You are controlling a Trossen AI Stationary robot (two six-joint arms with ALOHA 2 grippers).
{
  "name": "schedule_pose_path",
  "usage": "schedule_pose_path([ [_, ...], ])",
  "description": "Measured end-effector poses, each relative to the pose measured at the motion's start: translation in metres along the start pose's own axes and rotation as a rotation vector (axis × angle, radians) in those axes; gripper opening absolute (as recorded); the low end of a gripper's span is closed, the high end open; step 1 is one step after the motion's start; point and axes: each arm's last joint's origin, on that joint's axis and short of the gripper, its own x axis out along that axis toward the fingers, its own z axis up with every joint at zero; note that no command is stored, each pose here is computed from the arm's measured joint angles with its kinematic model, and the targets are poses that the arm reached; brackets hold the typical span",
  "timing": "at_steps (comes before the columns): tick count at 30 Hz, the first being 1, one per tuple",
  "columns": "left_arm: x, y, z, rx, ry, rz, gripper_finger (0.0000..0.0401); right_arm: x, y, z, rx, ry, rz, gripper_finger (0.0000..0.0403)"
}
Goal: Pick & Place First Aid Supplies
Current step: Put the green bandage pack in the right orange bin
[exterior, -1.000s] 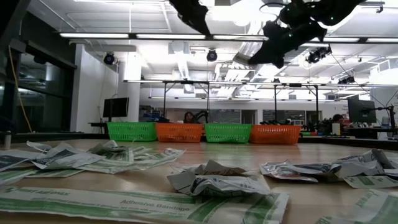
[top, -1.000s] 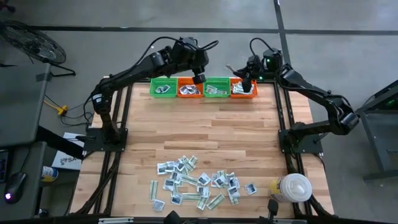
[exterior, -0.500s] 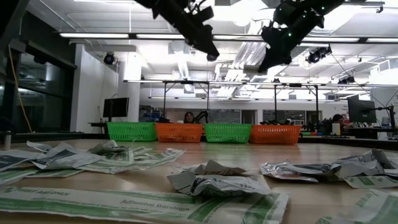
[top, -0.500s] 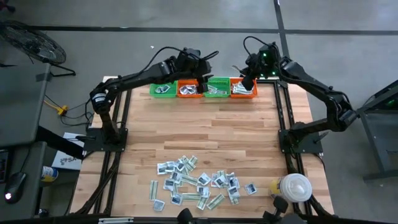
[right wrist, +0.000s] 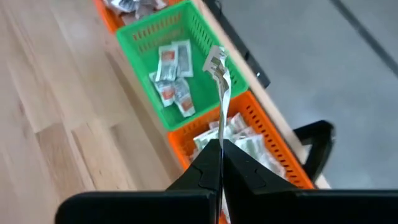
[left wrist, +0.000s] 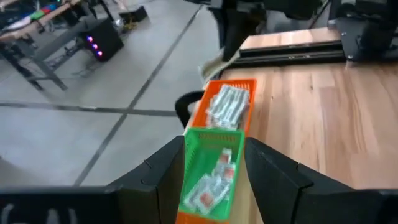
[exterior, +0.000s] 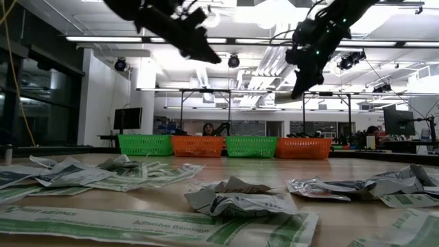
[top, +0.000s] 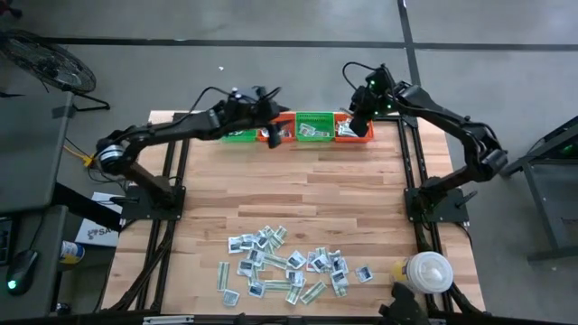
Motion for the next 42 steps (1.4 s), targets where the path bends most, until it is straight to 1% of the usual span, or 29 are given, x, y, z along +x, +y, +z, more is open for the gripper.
schedule_pose_path([
  [2, -0.012, 0.002, -0.009, -0.018, -0.028, 0.009, 0.0163, 0.007, -0.001, -0.002, 0.007, 0.034, 0.012, 0.0000],
  [3, -0.018, 0.003, -0.013, -0.027, -0.043, 0.000, 0.0163, 0.011, -0.001, -0.003, 0.010, 0.053, 0.018, 0.0000],
  [5, -0.028, 0.005, -0.018, -0.049, -0.116, -0.016, 0.0163, 0.017, -0.003, -0.007, 0.023, 0.089, 0.035, 0.0000],
  [8, -0.041, 0.008, -0.031, -0.078, -0.171, -0.044, 0.0163, 0.029, -0.006, -0.011, 0.042, 0.138, 0.056, 0.0000],
  [13, -0.060, 0.017, -0.053, -0.139, -0.237, -0.072, 0.0163, 0.049, -0.013, -0.018, 0.081, 0.212, 0.078, 0.0000],
  [16, -0.067, 0.021, -0.063, -0.163, -0.266, -0.102, 0.0163, 0.061, -0.019, -0.024, 0.099, 0.262, 0.071, 0.0000],
  [19, -0.072, 0.025, -0.070, -0.181, -0.271, -0.144, 0.0163, 0.067, -0.025, -0.029, 0.117, 0.295, 0.057, 0.0000],
  [23, -0.073, 0.026, -0.072, -0.178, -0.290, -0.191, 0.0163, 0.071, -0.031, -0.032, 0.134, 0.313, 0.042, 0.0000],
  [28, -0.073, 0.025, -0.071, -0.159, -0.303, -0.213, 0.0163, 0.070, -0.033, -0.033, 0.140, 0.321, 0.009, 0.0004],
  [31, -0.073, 0.025, -0.071, -0.146, -0.306, -0.220, 0.0163, 0.071, -0.033, -0.033, 0.161, 0.321, 0.005, 0.0021],
  [39, -0.073, 0.023, -0.072, -0.133, -0.311, -0.277, 0.0162, 0.070, -0.034, -0.033, 0.253, 0.331, -0.046, 0.0101],
  [42, -0.073, 0.023, -0.072, -0.121, -0.312, -0.292, 0.0162, 0.069, -0.033, -0.031, 0.288, 0.316, -0.056, 0.0121],
])
